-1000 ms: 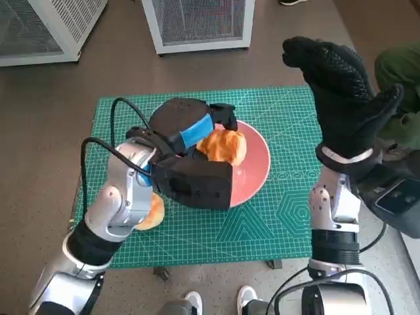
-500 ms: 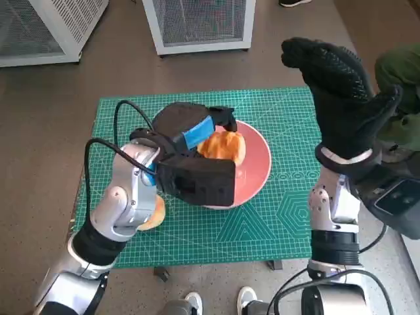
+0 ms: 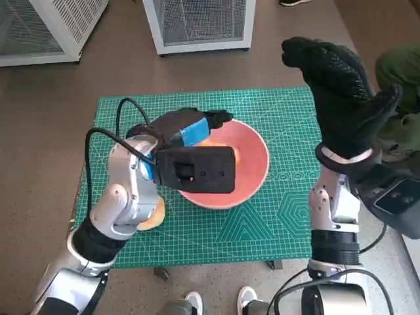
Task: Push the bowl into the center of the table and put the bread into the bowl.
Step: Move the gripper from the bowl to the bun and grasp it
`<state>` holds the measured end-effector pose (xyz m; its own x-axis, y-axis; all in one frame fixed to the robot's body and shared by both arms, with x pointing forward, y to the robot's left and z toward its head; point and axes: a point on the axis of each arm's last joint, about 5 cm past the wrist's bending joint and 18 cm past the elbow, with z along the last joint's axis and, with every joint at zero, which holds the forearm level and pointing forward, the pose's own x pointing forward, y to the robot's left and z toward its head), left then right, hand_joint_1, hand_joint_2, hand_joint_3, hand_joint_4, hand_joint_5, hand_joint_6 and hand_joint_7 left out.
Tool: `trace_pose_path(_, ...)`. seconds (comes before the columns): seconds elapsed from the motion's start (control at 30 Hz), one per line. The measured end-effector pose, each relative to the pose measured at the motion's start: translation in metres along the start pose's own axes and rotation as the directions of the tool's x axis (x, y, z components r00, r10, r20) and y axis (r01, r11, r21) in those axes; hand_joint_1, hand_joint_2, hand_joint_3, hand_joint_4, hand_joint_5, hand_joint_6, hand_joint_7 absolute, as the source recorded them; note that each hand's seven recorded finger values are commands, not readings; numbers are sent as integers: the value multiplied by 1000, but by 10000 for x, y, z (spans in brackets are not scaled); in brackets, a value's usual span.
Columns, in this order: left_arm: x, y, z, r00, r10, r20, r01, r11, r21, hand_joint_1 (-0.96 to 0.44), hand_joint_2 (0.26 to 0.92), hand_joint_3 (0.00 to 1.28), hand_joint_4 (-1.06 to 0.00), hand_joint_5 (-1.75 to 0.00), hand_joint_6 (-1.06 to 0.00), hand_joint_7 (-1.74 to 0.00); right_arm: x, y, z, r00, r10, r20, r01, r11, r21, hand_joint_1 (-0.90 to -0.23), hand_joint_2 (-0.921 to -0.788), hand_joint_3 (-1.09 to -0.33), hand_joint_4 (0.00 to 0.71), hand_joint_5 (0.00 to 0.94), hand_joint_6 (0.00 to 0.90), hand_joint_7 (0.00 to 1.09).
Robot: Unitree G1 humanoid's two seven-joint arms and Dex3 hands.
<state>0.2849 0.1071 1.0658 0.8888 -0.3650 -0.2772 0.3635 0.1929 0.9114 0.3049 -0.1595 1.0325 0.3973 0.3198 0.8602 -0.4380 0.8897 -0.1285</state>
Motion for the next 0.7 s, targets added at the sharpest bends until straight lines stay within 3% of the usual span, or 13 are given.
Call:
trace_pose_path(0.37,-116,100,-39,1000,1,15,-1,1000,9,-466,753,13,1,1,-111,-39,1,4,-1,1000,-1,1,1,1000,-1,-660,-921,-702,284,0,216,406)
trace_pose_path(0.7,-587,335,-191,999,40,-13,-39,999,11,-427,688,0,1,1,-122,-36,2,5,-3,1000,-2,1,2,1000,0,-661,-921,-703,284,0,214,406)
